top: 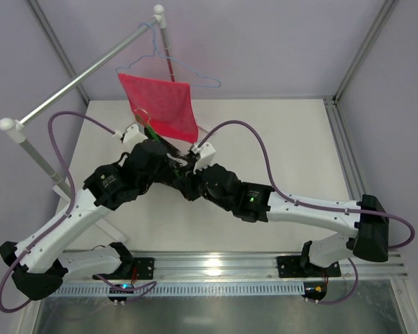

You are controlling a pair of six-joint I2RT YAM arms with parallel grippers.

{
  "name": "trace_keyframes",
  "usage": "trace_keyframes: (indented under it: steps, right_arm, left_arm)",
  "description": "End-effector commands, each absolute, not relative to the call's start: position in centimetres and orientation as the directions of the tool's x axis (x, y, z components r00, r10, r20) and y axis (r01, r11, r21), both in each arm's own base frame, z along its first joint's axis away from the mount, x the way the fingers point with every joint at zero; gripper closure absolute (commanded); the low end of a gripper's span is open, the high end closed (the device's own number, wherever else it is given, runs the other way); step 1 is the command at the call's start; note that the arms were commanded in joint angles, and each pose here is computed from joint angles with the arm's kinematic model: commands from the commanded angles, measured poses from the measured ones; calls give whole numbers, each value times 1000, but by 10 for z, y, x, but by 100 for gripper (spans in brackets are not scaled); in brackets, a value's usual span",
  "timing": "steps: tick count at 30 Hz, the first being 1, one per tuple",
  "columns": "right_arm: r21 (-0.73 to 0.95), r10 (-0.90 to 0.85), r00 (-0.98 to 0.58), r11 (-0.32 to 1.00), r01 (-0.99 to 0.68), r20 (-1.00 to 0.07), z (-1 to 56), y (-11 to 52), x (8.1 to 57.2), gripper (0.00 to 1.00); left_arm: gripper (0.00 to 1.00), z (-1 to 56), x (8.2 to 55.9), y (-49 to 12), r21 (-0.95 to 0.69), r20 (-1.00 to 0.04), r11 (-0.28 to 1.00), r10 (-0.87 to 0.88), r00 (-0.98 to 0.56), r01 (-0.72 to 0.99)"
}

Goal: Place the trousers on the hanger
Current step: Pass the hanger from the right arm to the left

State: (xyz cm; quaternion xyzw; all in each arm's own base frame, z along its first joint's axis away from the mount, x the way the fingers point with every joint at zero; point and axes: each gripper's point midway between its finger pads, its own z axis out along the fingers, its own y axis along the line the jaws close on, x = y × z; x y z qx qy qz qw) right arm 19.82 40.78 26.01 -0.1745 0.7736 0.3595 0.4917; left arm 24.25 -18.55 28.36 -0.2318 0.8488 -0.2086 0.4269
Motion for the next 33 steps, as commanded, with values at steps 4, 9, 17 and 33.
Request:
trace_keyframes:
  steps: [4,9,17,33]
  right_arm:
    - [442,208,-409,630,-639,-888,325,427,217,86]
    - [432,222,-378,594,-679,-899,360,439,222,96]
    - [411,249,-328,555,-723,-911,411,456,229,96]
    - [438,337,-301,483,-758,-892,463,487,251,96]
  left_arm:
    - [100,331,238,-143,-461,-770,872,-485,-415,-164]
    - [100,353,238,-131,-419,-814,896,-442,-378,-147]
    - [100,386,243,-125,-373,-862,921,-388,-327,-110]
    - [100,435,245,-117,-318,-915,947,-320,-247,-46]
